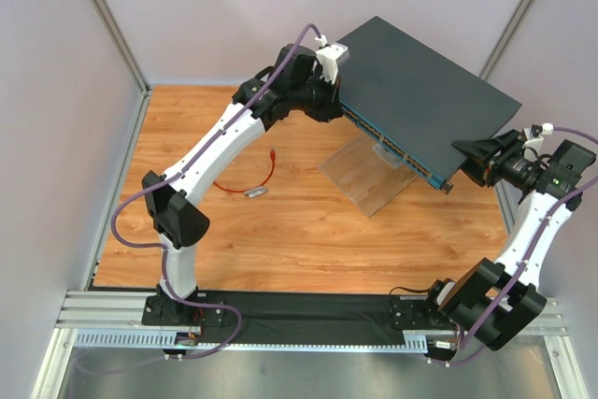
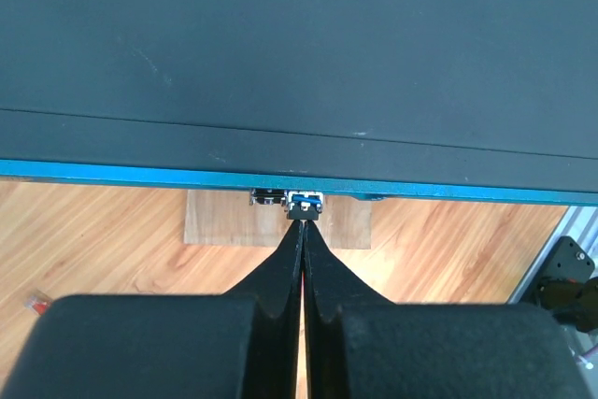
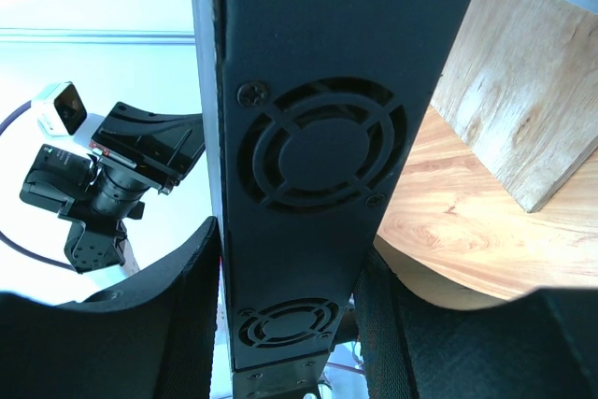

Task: Insert the plug into the switch port

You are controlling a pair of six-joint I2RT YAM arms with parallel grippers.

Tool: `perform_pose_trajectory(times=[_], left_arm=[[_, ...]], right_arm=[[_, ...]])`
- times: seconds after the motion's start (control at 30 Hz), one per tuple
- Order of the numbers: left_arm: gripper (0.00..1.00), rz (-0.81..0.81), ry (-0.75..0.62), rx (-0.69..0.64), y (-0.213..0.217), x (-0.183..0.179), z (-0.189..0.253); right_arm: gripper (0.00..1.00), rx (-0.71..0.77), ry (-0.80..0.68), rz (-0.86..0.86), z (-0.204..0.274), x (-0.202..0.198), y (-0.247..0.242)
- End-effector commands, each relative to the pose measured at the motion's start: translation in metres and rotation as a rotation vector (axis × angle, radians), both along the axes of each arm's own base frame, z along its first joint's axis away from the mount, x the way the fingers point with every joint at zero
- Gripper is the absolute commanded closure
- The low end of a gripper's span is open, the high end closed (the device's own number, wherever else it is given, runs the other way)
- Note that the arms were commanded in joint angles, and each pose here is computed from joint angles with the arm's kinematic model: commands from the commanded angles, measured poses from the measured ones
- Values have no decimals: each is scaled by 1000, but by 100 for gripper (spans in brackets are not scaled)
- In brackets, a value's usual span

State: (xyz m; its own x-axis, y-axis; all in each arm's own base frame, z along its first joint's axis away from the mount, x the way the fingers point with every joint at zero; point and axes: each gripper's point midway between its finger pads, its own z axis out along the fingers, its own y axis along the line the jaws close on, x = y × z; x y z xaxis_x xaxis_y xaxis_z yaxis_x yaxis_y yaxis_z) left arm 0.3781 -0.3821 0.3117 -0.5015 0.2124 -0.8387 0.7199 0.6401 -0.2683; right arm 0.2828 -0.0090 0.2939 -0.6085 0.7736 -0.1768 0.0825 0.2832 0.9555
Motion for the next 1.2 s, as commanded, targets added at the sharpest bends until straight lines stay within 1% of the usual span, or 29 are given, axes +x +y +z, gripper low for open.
perform_pose_trajectory(times=[0.0, 0.4, 0.5, 0.57, 0.6, 0.63, 0.67, 0.7, 0.73, 0.77, 0.8, 0.83, 0.87, 0.9, 0.93, 0.97, 1.0, 1.03, 1.07, 1.1, 1.13, 1.17], left_arm=[[100, 6, -77, -109, -23, 16, 27], [100, 43, -129, -178, -39, 27, 42], [99, 34, -126, -172, -39, 25, 40], [95, 23, -125, -155, -35, 20, 40], [88, 11, -123, -143, -31, 18, 38], [84, -12, -135, -133, -22, 9, 45], [81, -62, -101, -124, -20, -1, 34], [76, -70, -87, -123, -10, -2, 32], [75, -109, -93, -146, 0, -14, 45], [72, -125, -57, -132, 7, -19, 32], [69, -136, -41, -129, 15, -25, 30], [68, -145, -48, -146, 32, -30, 40], [66, -153, -21, -120, 41, -35, 24], [63, -155, -10, -97, 53, -39, 17], [62, -146, -36, -86, 69, -44, 24], [61, -161, -36, -27, 81, -47, 3], [58, -165, -20, 9, 92, -55, -7], [57, -168, -39, 28, 104, -62, -6], [56, -165, -36, 97, 120, -63, -28], [56, -165, -13, 137, 130, -69, -41], [56, -148, -24, 171, 142, -73, -45], [56, -137, 16, 210, 155, -77, -66]], right_arm=[[100, -190, -96, 20, -9, 8, -6], [100, -198, -90, 17, -11, 12, -9], [100, -203, -90, 15, -10, 13, -11], [100, -207, -94, 14, -8, 14, -12], [100, -212, -97, 13, -8, 14, -13], [100, -214, -96, 14, -8, 15, -13], [100, -221, -100, 13, -7, 16, -14], [100, -237, -105, 9, -4, 17, -15], [100, -250, -107, 13, -4, 18, -17], [100, -262, -110, 12, -2, 19, -19], [100, -281, -121, 9, 3, 21, -21], [99, -290, -122, 13, 3, 21, -22], [98, -294, -120, 16, 3, 23, -23], [93, -301, -120, 18, 7, 23, -24], [90, -305, -118, 20, 8, 23, -25], [86, -317, -118, 21, 8, 23, -26], [75, -325, -118, 21, 7, 23, -26], [68, -330, -111, 20, 7, 23, -27], [61, -343, -113, 20, 7, 22, -27], [50, -353, -105, 15, 6, 21, -28], [45, -357, -99, 14, 6, 20, -28], [41, -363, -96, 13, 5, 19, -29]])
